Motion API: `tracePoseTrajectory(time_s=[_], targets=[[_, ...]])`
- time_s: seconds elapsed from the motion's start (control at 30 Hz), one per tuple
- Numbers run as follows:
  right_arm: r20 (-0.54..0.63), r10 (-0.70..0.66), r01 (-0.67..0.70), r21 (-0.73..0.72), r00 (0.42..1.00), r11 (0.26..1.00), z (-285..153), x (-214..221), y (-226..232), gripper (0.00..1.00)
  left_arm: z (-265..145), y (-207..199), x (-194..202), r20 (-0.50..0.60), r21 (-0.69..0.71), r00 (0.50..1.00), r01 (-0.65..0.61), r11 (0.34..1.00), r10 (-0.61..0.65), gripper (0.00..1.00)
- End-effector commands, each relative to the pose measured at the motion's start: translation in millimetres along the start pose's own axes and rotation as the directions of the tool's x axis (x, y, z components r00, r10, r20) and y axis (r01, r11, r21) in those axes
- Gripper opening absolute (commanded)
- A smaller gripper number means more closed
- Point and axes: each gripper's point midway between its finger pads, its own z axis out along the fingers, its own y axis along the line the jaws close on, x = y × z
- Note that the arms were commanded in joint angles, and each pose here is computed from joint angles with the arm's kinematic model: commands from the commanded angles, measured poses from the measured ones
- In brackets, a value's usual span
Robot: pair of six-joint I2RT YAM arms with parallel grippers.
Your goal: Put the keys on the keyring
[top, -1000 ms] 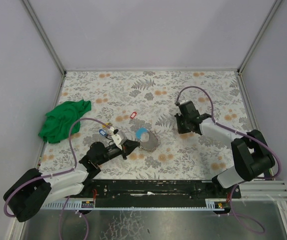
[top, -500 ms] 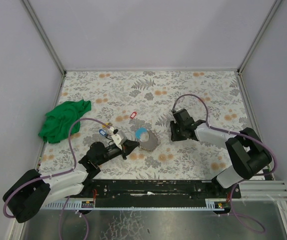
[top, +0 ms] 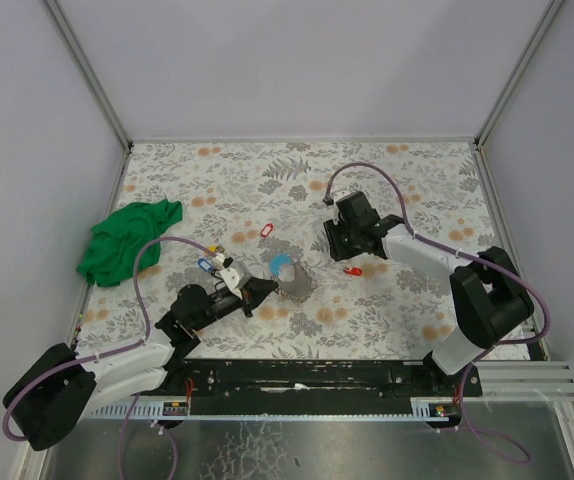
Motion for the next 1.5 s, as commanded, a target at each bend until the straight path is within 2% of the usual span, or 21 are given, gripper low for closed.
tracePoseTrajectory(time_s=[0.0, 0.13, 0.27, 0.43, 0.53, 0.63, 0.9, 1.2, 1.27, 1.37, 1.47], targets=[[-0.097, -0.239, 0.242, 0.011, 0.966, 0.97, -23.1, -1.4, -11.7, 0.41, 0.1, 1.9, -11.1, 0.043, -0.012, 0.999, -0.028, 1.0, 0.029, 0.0], [-0.153, -0.381, 0.376, -0.058, 0.912, 0.925, -21.0, 3.5, -14.7, 0.39, 0.6, 0.4, -9.6, 0.037, -0.003, 0.999, -0.027, 1.0, 0.027, 0.0], [-0.183, -0.559, 0.522, -0.215, 0.809, 0.825, -10.4, 17.3, -14.9, 0.39, 0.1, 0.6, -10.1, 0.038, -0.004, 0.999, -0.028, 1.0, 0.028, 0.0], [-0.073, -0.706, 0.636, -0.377, 0.704, 0.673, -5.2, 22.1, -13.8, 0.4, 0.2, 0.7, -10.2, 0.039, -0.004, 0.999, -0.029, 1.0, 0.029, 0.0], [-0.004, -0.744, 0.678, -0.409, 0.668, 0.611, -5.6, 15.6, -14.4, 0.4, 0.4, -0.3, -9.8, 0.037, 0.002, 0.999, -0.028, 1.0, 0.028, 0.0], [0.003, -0.773, 0.695, -0.439, 0.635, 0.569, -4.1, 14.1, -17.7, 0.39, 0.8, -1.2, -9.7, 0.035, 0.007, 0.999, -0.028, 1.0, 0.028, 0.0], [0.018, -0.793, 0.682, -0.521, 0.609, 0.513, 8.1, 22.9, -15.5, 0.37, 0.6, -2.3, -11.0, 0.039, 0.012, 0.999, -0.03, 0.999, 0.03, 0.0], [0.002, -0.784, 0.645, -0.57, 0.621, 0.509, 15.5, 32.4, -12.2, 0.3, 1.0, -2.4, -10.8, 0.036, 0.014, 0.999, -0.03, 0.999, 0.03, 0.0], [-0.004, -0.782, 0.641, -0.571, 0.623, 0.513, 15.2, 33.4, -12.9, 0.25, 1.1, -2.3, -10.2, 0.034, 0.015, 0.999, -0.031, 0.999, 0.03, 0.0], [-0.006, -0.781, 0.638, -0.573, 0.624, 0.514, 12.7, 34.4, -12.6, 0.04, 0.9, -2.4, -10.4, 0.035, 0.014, 0.999, -0.03, 0.999, 0.03, 0.0], [0.026, -0.771, 0.643, -0.569, 0.636, 0.512, 6.0, 30.6, -6.7, 0.0, 0.6, -2.2, -10.7, 0.036, 0.012, 0.999, -0.03, 0.999, 0.03, 0.0]])
